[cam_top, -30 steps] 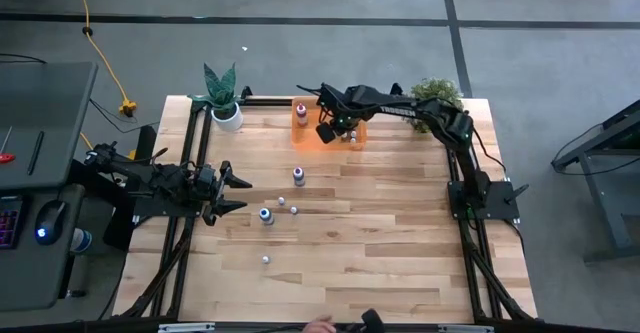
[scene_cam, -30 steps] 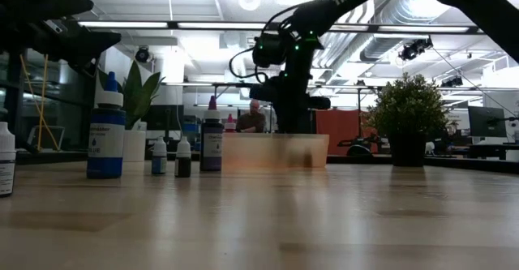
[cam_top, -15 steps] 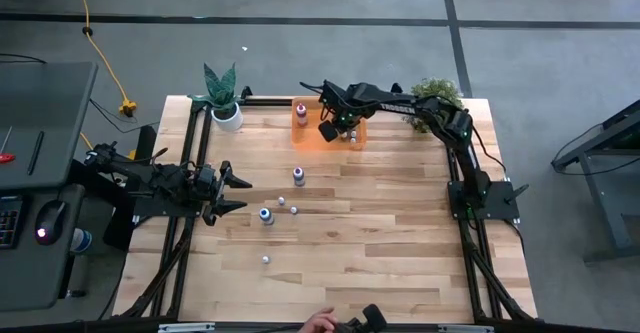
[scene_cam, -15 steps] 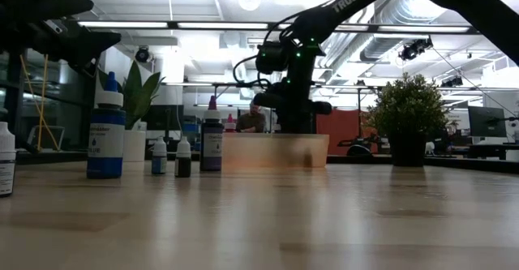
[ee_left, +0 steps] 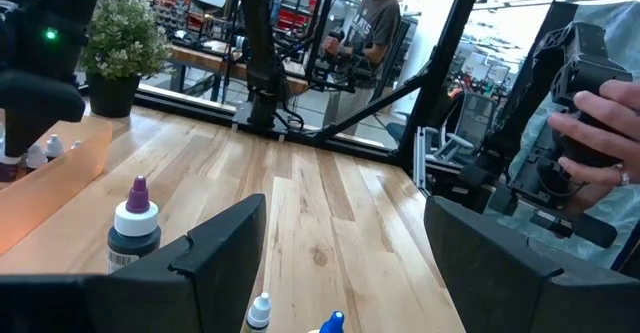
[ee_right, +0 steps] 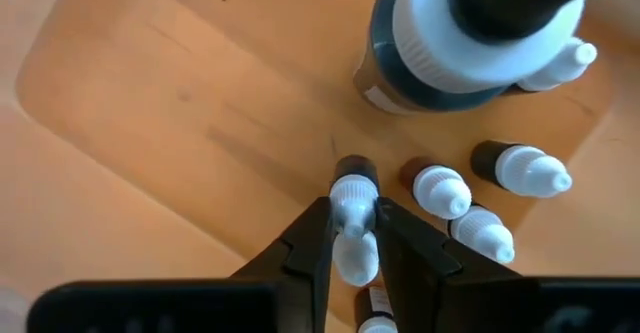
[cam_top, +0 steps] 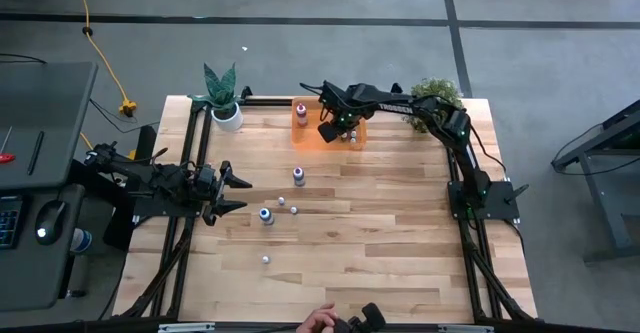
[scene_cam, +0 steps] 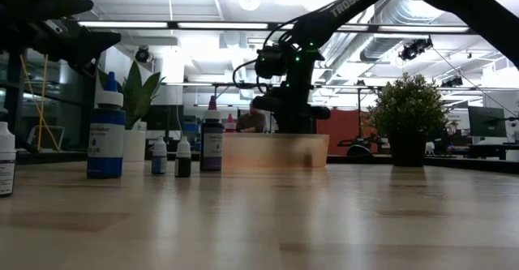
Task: Pick & Place food coloring
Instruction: Put the small black food coloring bottle into the orange bin
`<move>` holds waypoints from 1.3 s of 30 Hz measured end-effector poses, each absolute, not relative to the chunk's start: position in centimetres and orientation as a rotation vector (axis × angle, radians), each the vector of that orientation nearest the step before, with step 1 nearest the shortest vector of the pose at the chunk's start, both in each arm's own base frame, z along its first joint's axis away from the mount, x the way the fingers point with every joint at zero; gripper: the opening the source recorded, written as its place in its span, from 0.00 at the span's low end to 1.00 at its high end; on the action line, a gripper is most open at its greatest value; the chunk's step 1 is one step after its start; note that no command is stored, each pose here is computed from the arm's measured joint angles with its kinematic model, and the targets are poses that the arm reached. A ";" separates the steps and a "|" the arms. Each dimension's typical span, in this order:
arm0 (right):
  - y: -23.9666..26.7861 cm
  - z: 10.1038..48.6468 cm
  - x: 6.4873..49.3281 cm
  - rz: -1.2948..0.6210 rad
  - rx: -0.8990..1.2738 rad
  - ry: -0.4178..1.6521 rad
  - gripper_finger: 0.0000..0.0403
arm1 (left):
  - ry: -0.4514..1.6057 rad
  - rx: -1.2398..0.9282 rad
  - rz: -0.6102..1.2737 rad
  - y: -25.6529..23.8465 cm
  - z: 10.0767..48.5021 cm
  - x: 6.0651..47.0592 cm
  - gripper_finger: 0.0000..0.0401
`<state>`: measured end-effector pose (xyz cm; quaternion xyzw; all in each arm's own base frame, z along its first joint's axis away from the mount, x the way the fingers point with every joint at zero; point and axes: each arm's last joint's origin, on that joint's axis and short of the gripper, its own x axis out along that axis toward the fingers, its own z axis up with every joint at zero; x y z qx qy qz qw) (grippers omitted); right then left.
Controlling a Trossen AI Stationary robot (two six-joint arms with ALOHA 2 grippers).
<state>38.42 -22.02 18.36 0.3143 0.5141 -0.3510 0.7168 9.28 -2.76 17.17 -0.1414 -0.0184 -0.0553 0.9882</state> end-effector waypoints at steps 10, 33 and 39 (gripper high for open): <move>-22.0 18.3 38.3 -0.785 0.686 1.145 0.29 | -0.037 -0.284 -0.111 -2.8 17.2 9.3 0.68; -19.6 27.1 37.0 -0.825 0.523 0.920 0.42 | -0.037 -0.284 -0.111 -2.8 17.2 9.3 0.68; -16.8 32.0 36.5 -0.768 0.391 0.767 0.42 | -0.037 -0.284 -0.111 -2.8 17.2 9.3 0.68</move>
